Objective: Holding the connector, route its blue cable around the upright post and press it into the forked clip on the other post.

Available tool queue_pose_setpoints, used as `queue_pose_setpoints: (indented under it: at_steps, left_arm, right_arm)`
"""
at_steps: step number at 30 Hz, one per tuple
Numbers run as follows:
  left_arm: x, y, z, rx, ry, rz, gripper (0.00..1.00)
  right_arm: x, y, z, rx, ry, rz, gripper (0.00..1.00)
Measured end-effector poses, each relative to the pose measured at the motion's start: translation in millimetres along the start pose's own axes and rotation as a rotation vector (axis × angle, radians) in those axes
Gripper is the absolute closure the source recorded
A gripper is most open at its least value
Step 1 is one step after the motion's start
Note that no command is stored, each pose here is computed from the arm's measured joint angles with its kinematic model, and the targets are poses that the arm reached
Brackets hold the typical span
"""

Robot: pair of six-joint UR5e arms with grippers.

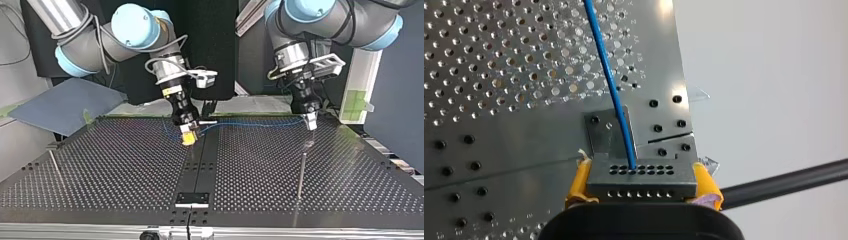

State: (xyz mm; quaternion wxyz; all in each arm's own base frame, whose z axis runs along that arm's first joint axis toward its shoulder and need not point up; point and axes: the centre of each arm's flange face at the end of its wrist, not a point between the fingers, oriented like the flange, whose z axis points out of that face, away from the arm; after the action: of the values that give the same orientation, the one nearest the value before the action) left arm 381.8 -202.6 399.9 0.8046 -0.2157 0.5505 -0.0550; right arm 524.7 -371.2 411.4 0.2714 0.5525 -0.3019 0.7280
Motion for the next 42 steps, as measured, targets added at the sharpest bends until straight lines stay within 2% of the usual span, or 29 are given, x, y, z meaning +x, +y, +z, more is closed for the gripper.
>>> queue_pose_setpoints:
  at_steps: [12, 20, 26, 30, 37, 42]
  left_arm:
    - [-24, 5.5, 49, 0.005, -0.003, -0.039, 1.00]
    - [-19, 17.0, 85, -0.003, 0.035, -0.014, 1.00]
    - [-15, 28.4, 113, -0.012, 0.064, -0.024, 1.00]
    - [-14, 35.6, 133, -0.010, 0.062, -0.040, 1.00]
    - [-20, 50.6, 164, 0.000, 0.039, -0.076, 1.00]
    - [-15, 66.9, 181, -0.001, 0.047, -0.080, 1.00]
  right_arm:
    - [-19, -2.7, 29.9, 0.040, -0.035, -0.002, 1.00]
    - [2, -6.1, 47.8, 0.049, 0.009, -0.002, 1.00]
    - [21, -4.6, 58.8, 0.046, 0.047, -0.001, 1.00]
    - [25, -1.9, 61.8, 0.040, 0.056, -0.002, 1.00]
    - [9, 5.9, 69.1, 0.024, 0.036, -0.007, 1.00]
    - [-5, 9.2, 74.8, 0.020, 0.023, -0.009, 1.00]
